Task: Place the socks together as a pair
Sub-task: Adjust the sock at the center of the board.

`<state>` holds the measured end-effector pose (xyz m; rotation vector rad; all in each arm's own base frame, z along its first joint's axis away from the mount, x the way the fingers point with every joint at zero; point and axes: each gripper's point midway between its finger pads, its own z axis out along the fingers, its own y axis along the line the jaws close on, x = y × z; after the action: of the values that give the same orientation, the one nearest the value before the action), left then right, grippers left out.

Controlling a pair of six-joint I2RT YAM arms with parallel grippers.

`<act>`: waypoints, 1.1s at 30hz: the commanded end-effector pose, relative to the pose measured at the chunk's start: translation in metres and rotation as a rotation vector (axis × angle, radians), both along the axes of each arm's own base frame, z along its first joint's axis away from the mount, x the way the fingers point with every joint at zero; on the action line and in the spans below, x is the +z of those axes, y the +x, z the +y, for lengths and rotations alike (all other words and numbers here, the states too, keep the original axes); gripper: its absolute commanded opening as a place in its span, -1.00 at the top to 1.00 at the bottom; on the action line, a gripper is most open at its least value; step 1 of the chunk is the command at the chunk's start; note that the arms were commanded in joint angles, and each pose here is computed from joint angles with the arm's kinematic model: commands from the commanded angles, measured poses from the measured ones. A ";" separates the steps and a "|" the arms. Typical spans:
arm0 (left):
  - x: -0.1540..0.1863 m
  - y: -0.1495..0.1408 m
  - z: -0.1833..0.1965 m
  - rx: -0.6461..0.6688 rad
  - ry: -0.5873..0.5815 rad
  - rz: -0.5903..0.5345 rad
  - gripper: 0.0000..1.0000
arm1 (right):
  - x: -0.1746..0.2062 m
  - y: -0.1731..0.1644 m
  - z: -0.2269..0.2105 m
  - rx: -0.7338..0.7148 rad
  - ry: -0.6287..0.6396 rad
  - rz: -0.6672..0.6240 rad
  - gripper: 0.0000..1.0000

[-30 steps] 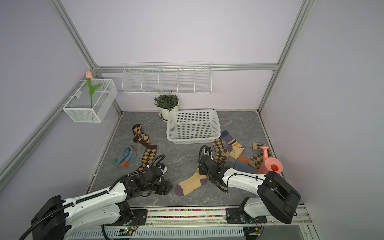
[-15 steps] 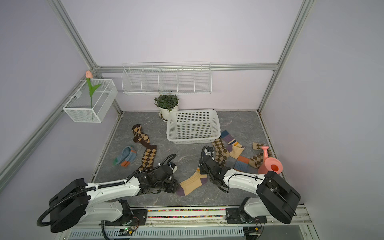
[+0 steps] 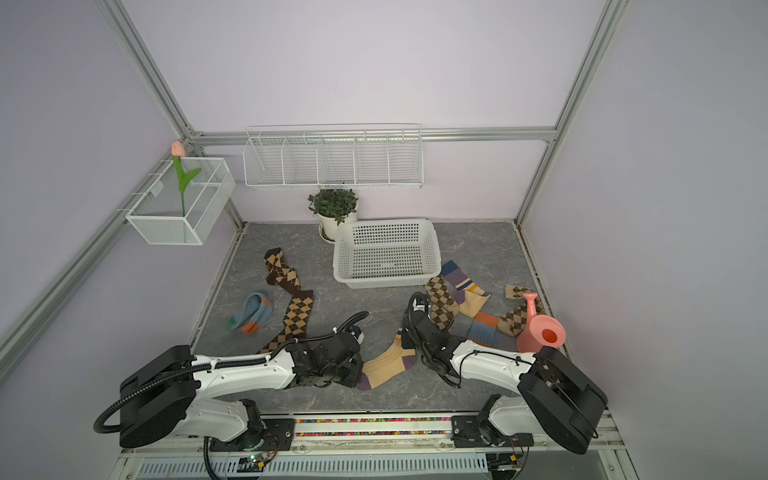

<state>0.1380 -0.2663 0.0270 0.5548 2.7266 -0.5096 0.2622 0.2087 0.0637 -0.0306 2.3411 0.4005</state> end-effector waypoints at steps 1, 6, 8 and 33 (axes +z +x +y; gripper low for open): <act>0.020 0.021 0.026 0.066 0.153 -0.113 1.00 | 0.008 -0.003 -0.003 0.001 0.021 -0.009 0.66; 0.051 0.049 0.038 0.067 0.306 -0.219 1.00 | 0.008 -0.010 -0.005 0.011 0.039 0.005 0.53; 0.056 0.058 0.040 0.048 0.363 -0.222 1.00 | 0.006 -0.013 -0.004 0.023 0.050 0.018 0.47; 0.098 0.049 0.017 0.189 -0.085 -0.274 -0.32 | 0.015 -0.023 0.038 0.269 0.007 0.096 0.11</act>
<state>0.2026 -0.2382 0.1481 0.4291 2.4093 -0.2290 0.2424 0.2347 0.0776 -0.2342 2.4115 0.5429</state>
